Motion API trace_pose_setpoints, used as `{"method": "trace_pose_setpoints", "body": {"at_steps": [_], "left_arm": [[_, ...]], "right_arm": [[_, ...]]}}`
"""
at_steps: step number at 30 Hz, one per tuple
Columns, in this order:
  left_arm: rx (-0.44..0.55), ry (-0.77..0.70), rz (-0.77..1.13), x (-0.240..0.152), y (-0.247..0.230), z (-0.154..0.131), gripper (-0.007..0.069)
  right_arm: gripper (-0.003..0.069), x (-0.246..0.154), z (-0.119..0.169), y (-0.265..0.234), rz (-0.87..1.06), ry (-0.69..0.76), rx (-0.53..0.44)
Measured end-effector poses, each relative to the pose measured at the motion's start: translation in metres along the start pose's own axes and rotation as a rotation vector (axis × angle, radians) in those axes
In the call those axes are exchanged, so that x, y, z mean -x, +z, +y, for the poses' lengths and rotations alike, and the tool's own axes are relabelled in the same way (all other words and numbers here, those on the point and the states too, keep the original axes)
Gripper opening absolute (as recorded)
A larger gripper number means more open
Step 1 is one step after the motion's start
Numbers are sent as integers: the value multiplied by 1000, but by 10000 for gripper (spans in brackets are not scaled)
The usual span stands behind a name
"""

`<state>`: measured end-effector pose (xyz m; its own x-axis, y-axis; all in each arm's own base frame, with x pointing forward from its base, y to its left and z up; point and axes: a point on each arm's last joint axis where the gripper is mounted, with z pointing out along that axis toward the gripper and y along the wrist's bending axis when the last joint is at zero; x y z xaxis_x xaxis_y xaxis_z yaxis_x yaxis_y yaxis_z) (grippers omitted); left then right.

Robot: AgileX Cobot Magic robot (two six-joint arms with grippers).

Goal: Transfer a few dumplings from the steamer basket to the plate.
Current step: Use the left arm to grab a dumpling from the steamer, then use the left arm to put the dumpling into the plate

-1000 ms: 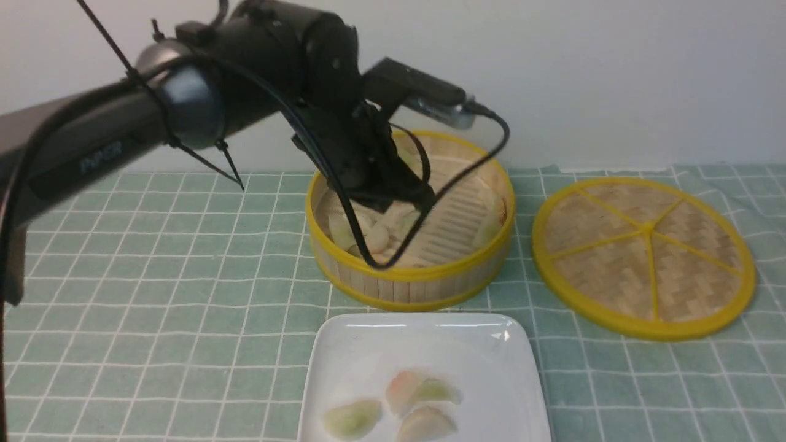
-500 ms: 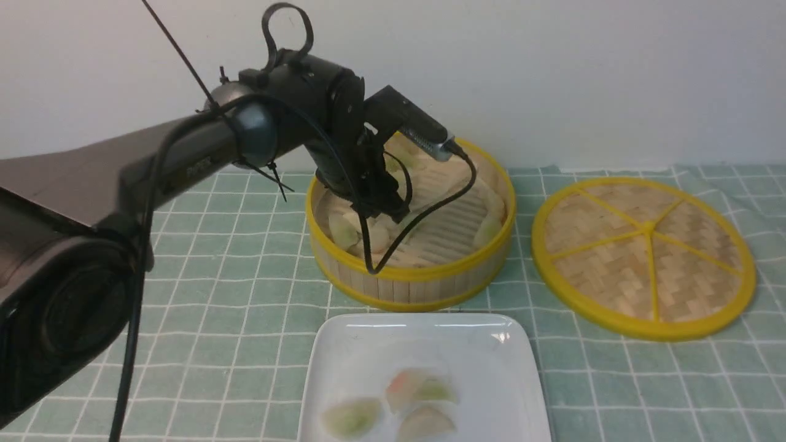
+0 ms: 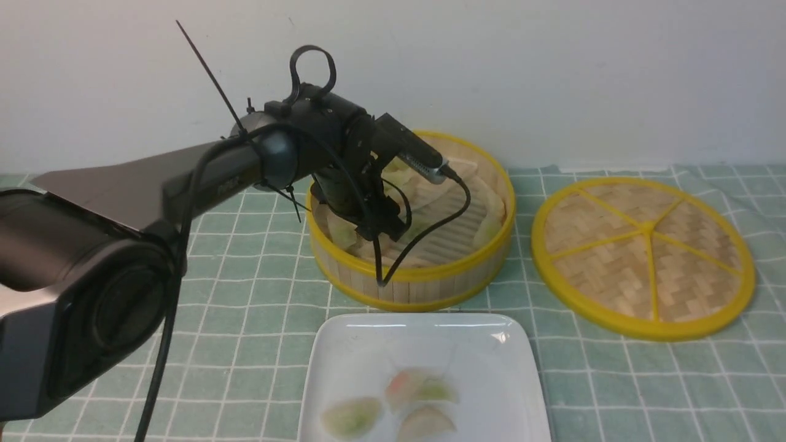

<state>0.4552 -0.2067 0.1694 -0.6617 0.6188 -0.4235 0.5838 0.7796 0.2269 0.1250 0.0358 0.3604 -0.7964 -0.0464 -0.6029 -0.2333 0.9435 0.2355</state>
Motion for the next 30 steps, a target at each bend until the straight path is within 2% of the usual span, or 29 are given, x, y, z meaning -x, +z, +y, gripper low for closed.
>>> {"method": "trace_pose_setpoints", "body": {"at_steps": [5, 13, 18, 22, 26, 30], "left_arm": [[-1, -56, 10, 0, 2, 0, 388], [1, -157, 25, 0, -15, 2, 386], [17, -177, -65, 13, -67, 14, 385], [24, -215, -178, 19, -144, 25, 385], [-3, -245, -193, 15, -184, 26, 385], [-97, -242, -149, 2, -216, 18, 385]], "right_arm": [[-14, 0, 0, 0, 0, 0, 0], [-14, 0, 0, 0, -1, 0, 0], [-14, 0, 0, 0, -1, 0, 0], [-14, 2, 0, 0, -22, 1, -2], [-14, 6, 0, 0, -40, 3, 2], [-14, 24, 1, 0, -23, 3, 11]]}}
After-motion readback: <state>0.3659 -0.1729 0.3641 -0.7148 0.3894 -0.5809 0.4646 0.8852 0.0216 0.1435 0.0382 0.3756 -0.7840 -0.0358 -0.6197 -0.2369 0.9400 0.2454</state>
